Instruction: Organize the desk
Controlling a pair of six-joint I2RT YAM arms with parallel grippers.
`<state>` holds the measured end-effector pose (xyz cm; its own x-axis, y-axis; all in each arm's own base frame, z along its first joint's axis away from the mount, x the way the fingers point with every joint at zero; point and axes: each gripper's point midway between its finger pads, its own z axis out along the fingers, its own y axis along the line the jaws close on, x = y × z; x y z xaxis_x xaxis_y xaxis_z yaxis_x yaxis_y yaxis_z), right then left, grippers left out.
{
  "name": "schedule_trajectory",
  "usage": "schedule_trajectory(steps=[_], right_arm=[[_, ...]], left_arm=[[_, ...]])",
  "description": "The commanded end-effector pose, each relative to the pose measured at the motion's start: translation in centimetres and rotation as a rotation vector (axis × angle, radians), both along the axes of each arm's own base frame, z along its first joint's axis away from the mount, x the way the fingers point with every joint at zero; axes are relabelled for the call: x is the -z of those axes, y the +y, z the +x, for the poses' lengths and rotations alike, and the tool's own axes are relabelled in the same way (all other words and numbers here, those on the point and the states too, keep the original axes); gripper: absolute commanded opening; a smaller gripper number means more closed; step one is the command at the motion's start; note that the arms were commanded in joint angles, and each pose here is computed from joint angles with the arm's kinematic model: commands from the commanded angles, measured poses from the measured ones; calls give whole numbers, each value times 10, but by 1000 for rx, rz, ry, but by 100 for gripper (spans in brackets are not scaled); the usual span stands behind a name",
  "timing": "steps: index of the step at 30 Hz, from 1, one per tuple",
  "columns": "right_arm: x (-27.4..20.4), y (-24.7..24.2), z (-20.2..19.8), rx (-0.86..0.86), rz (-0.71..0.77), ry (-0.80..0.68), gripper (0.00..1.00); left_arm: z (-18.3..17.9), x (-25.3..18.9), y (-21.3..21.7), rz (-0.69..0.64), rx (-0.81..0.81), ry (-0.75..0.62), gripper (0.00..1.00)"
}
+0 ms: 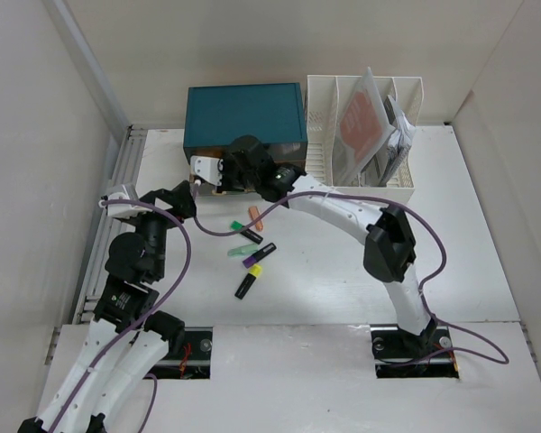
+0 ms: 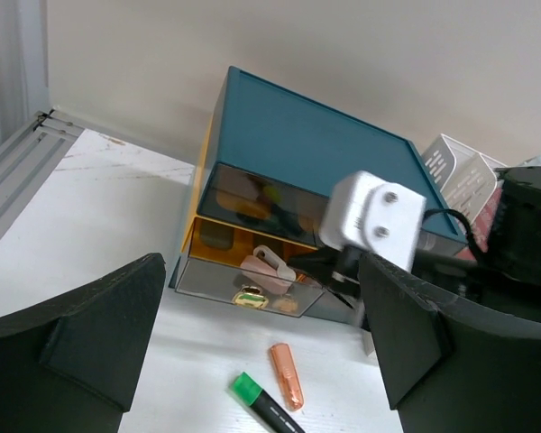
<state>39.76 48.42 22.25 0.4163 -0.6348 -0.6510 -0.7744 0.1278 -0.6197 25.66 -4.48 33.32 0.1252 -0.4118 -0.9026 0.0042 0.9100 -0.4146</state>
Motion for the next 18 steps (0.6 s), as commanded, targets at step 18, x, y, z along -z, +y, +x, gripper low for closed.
schedule_trajectory(steps=[18], right_arm=[[53, -2, -43, -156, -130, 263, 0]], left_arm=[[-8, -13, 10, -19, -35, -53, 86]])
